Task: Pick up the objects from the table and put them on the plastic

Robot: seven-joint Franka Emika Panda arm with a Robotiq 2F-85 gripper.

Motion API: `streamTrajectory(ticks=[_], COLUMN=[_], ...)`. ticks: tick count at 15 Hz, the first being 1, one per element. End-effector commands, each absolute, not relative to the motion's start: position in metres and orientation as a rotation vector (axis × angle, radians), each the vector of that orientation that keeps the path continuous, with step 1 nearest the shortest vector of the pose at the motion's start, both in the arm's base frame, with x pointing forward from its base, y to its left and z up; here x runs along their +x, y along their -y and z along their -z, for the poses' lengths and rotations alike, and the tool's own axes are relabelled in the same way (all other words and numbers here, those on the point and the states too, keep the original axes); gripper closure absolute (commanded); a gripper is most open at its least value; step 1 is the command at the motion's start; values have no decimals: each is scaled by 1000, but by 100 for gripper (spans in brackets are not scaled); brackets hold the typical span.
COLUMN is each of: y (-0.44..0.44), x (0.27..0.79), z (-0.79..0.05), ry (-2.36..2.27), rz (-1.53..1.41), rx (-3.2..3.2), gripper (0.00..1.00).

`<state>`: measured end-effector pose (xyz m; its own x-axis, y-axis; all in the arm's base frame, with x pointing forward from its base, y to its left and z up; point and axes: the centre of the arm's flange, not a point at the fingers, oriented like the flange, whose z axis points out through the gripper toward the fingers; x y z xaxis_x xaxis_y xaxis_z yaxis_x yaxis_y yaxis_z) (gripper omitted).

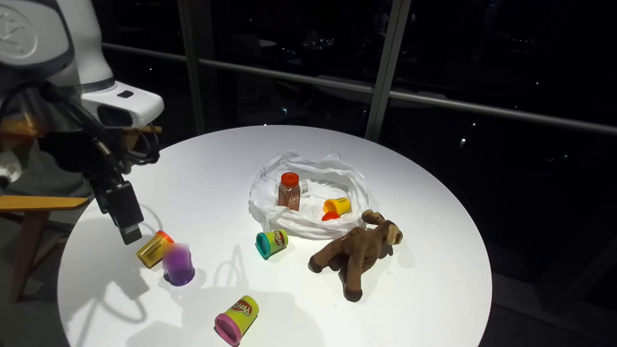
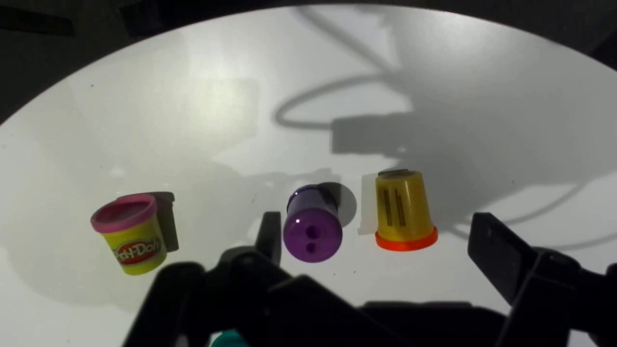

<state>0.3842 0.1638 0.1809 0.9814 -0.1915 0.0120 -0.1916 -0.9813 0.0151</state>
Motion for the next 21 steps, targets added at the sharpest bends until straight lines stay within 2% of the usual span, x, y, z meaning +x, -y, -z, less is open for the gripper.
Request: streamTrajectory(ticks=[1, 21], y=[-154, -132], x=[375, 444], z=[-161, -66], ry=[328, 368], rz=[-42, 136], rx=[3131, 3070], gripper=[0, 0])
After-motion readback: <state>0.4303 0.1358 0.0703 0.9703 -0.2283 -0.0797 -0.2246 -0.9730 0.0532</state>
